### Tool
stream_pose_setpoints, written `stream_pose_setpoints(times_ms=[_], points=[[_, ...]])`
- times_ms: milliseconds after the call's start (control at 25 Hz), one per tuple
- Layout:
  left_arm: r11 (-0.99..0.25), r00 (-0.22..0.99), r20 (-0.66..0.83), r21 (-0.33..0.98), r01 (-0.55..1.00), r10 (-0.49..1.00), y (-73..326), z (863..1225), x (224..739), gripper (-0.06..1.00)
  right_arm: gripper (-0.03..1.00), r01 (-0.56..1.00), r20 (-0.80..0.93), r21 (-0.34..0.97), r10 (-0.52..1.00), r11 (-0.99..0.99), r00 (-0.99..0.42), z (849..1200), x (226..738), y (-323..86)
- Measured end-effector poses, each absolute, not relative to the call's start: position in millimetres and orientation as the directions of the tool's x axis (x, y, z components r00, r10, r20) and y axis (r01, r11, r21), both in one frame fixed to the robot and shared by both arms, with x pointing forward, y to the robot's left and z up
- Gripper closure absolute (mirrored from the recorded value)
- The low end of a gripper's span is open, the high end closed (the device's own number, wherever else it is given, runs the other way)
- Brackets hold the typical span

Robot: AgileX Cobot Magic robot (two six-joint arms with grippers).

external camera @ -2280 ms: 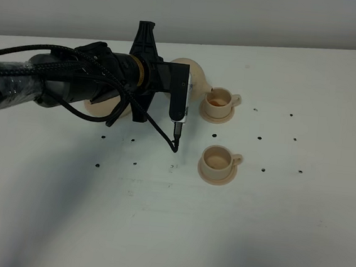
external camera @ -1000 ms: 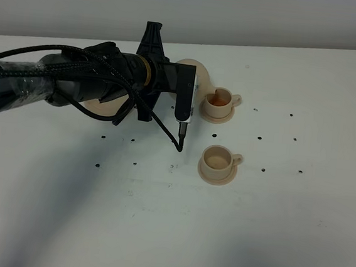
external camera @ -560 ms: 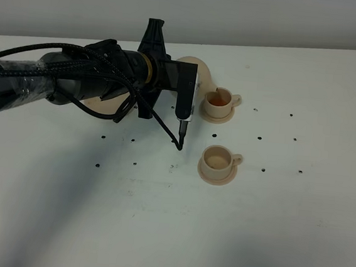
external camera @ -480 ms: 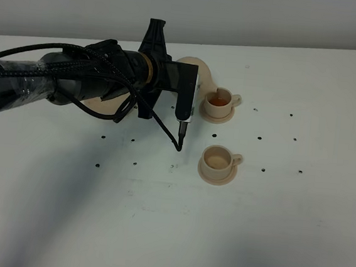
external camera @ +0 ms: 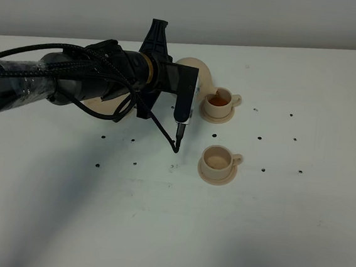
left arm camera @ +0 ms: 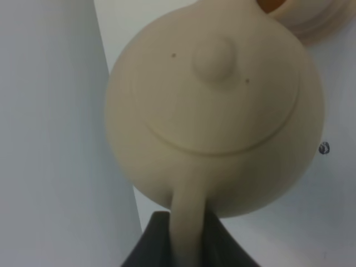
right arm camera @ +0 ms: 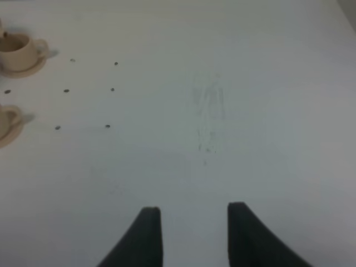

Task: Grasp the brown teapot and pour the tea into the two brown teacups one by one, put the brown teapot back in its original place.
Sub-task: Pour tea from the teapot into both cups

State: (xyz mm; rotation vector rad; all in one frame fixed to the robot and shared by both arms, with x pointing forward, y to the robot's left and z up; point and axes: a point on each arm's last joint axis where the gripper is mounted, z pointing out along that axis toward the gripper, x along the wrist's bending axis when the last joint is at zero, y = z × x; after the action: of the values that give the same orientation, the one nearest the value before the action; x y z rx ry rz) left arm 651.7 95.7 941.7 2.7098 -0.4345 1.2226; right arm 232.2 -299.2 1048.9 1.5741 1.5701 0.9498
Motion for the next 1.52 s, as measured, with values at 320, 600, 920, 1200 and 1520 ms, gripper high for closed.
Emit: stream_pose_setpoints(times_ms=[320, 600, 920, 1200, 1520], points=[[-0.939, 0.615, 0.750, -0.025, -0.342, -0.244, 95.3, 941.7, 651.5, 0.86, 0.66, 0.479, 0.017, 0.878, 1.000, -0.011, -0.008, 1048.9, 232.2, -299.2], [-0.937, 0.611, 0.750, -0.034, -0.349, -0.255, 95.4, 941.8, 651.5, 0.86, 0.66, 0.479, 0.017, 0.878, 1.000, -0.011, -0.008, 1048.9, 232.2, -299.2], [-0.936, 0.611, 0.749, -0.036, -0.349, -0.256, 95.4, 941.7, 651.5, 0.86, 0.66, 0.479, 0.017, 0.878, 1.000, -0.011, -0.008, 1048.9, 232.2, -299.2], [-0.937, 0.611, 0.747, -0.043, -0.347, -0.261, 96.7, 941.8, 652.1, 0.86, 0.66, 0.479, 0.017, 0.878, 1.000, -0.011, -0.008, 1048.9, 232.2, -299.2], [-0.939, 0.612, 0.747, -0.046, -0.342, -0.259, 99.8, 942.0, 653.8, 0.86, 0.66, 0.479, 0.017, 0.878, 1.000, -0.011, -0.008, 1048.9, 232.2, -299.2]])
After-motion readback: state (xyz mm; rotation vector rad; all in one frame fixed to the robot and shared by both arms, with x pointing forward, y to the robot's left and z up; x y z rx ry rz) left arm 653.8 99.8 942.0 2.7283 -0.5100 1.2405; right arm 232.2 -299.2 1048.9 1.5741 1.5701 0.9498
